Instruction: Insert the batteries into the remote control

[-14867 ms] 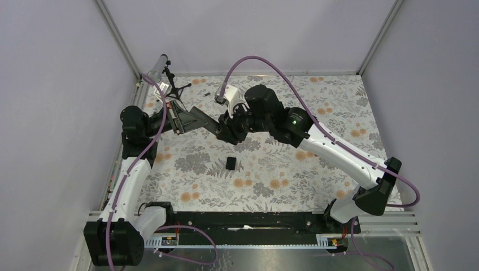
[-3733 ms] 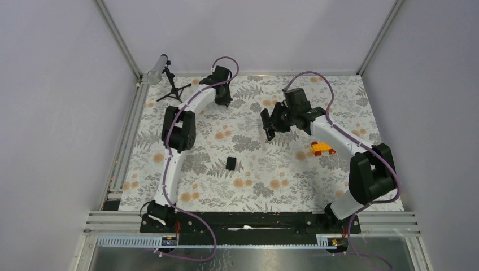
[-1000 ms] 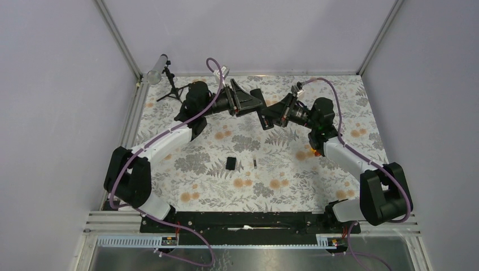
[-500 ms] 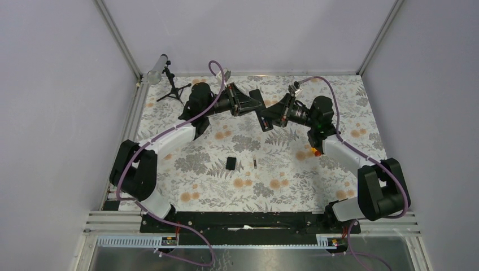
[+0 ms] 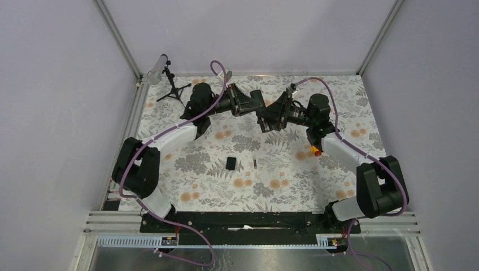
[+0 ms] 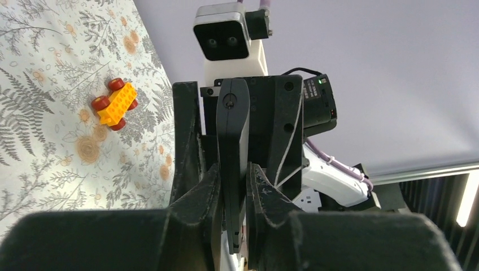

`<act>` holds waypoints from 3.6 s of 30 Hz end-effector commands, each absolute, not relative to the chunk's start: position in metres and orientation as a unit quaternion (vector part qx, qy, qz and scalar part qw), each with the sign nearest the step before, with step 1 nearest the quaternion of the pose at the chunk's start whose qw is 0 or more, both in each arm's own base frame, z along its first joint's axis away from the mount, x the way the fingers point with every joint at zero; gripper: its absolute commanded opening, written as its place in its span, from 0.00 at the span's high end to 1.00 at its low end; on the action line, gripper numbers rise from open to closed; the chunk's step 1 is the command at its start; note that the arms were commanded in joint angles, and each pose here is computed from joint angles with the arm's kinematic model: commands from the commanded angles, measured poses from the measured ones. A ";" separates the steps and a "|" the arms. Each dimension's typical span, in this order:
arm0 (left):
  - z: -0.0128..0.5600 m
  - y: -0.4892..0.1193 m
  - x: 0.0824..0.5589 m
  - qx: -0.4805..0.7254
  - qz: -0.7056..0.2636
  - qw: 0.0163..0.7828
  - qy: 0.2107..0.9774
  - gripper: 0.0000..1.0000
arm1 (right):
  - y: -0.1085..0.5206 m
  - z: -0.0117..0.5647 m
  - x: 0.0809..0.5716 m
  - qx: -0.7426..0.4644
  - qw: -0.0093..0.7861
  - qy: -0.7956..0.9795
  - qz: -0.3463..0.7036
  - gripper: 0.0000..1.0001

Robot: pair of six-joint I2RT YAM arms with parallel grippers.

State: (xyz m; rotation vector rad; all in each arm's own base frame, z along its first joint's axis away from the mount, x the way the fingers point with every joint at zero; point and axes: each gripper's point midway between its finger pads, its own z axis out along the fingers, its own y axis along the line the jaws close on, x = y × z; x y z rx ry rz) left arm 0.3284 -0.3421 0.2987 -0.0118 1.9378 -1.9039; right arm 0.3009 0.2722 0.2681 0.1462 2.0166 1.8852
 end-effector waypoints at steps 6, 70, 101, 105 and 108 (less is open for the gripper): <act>0.323 -0.308 0.340 0.081 -0.664 0.316 0.673 1.00 | 0.267 0.269 0.293 0.012 0.239 0.733 0.637 0.14; 0.178 -0.212 0.345 0.010 -0.468 0.344 0.814 1.00 | 0.271 0.086 0.254 -0.131 0.188 0.969 0.092 0.94; 0.167 -0.293 0.305 -0.004 -0.615 0.243 0.750 1.00 | 0.294 0.148 0.247 -0.106 0.179 0.961 0.181 0.91; 0.166 -0.292 0.307 -0.007 -0.606 0.248 0.755 1.00 | 0.292 0.148 0.246 -0.116 0.177 0.961 0.176 0.91; 0.168 -0.293 0.309 -0.009 -0.607 0.249 0.754 1.00 | 0.296 0.146 0.242 -0.127 0.165 0.960 0.187 0.91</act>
